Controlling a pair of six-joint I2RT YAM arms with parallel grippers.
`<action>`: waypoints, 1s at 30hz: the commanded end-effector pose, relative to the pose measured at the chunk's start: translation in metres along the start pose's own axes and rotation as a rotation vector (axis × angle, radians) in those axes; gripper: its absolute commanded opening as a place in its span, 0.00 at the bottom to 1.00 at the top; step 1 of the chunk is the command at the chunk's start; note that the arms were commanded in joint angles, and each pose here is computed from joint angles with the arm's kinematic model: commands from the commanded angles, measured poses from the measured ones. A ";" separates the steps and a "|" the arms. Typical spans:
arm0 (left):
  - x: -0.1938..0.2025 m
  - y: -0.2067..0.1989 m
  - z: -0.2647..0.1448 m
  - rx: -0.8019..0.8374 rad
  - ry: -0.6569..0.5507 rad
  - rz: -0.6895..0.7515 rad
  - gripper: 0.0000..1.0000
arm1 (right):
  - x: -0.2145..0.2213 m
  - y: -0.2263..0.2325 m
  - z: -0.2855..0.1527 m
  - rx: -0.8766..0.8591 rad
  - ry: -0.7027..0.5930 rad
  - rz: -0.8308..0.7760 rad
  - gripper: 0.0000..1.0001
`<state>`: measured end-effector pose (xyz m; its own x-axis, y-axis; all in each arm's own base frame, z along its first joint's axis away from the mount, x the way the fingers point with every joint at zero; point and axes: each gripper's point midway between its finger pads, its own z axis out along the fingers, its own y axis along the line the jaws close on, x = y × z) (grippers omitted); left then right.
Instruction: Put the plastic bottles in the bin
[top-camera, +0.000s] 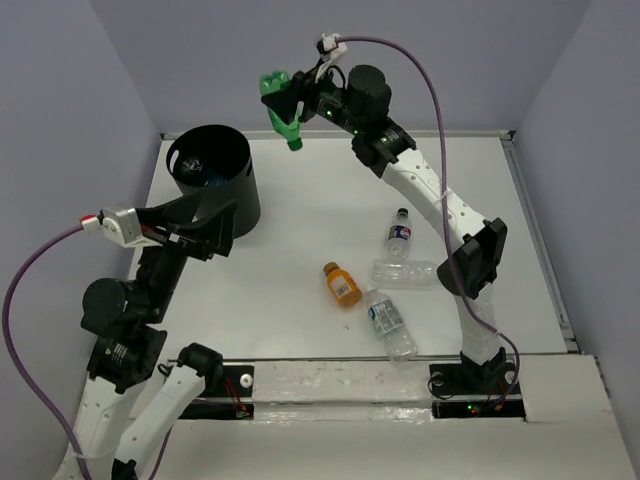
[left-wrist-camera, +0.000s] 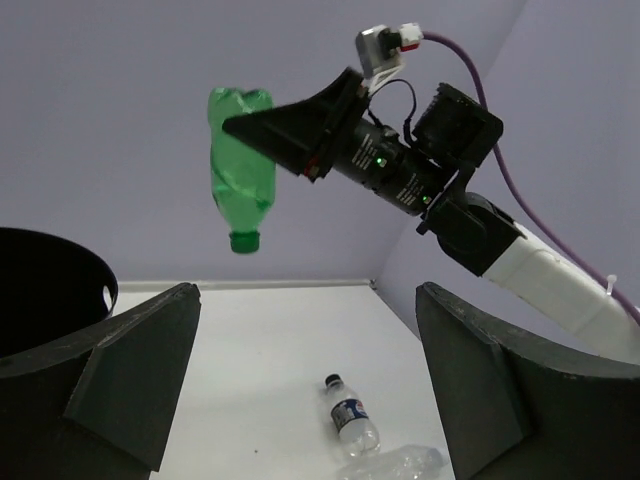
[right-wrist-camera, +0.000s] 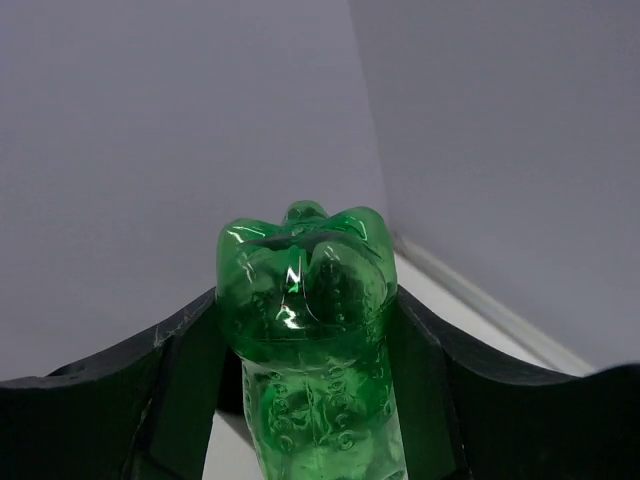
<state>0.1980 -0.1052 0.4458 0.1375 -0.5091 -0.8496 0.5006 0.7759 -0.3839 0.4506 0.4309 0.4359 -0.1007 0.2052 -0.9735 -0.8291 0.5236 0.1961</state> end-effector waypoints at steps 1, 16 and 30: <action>-0.016 0.001 -0.003 -0.023 -0.060 0.022 0.99 | -0.095 0.059 0.009 -0.229 -0.366 0.139 0.35; 0.014 0.024 -0.030 -0.117 -0.017 -0.017 0.99 | -0.081 0.070 0.049 -0.237 -0.712 0.292 0.36; 0.086 0.039 -0.039 -0.164 0.217 -0.061 0.99 | 0.006 0.063 0.087 -0.162 -0.451 0.272 0.96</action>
<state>0.1936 -0.0950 0.3597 -0.0092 -0.4882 -0.8727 0.3615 0.8121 -0.4581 0.4581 0.5533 0.4100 -0.1704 0.6546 -0.7365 -0.8607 0.2651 0.4347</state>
